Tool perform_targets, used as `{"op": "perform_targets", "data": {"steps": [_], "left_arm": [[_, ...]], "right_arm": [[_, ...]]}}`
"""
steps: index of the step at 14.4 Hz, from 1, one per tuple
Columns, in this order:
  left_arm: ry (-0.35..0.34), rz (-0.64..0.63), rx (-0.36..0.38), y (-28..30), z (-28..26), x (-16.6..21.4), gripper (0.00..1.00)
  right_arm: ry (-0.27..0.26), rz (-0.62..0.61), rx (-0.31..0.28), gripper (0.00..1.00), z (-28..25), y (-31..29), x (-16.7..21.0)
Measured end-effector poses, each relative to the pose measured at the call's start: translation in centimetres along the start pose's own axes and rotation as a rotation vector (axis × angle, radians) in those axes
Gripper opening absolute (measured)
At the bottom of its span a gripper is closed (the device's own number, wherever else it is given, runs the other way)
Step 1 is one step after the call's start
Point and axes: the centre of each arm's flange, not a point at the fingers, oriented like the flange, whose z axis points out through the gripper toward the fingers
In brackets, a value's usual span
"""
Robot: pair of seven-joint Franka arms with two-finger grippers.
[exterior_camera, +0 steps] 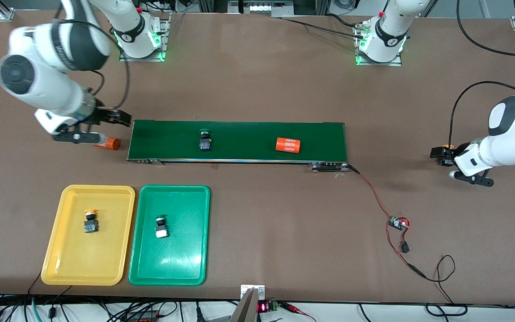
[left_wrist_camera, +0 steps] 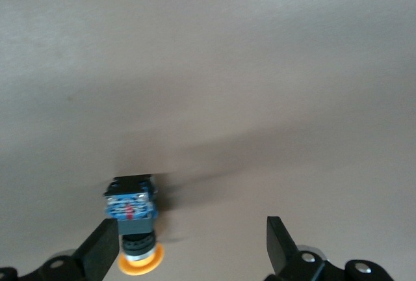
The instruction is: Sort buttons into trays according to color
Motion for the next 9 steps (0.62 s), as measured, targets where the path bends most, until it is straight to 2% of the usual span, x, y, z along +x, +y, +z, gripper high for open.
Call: {"op": "perform_targets", "data": {"steps": [4, 9], "left_arm": [[0.026, -0.016, 0.043, -1.4, 0.6, -0.1, 1.00], [0.017, -0.044, 0.040, -2.9, 2.1, -0.7, 1.00]], "right_arm": [[0.065, 0.029, 0.005, 1.00, 3.1, -9.2, -1.4], [0.128, -0.006, 0.031, 1.00, 6.7, -14.7, -2.0]]}}
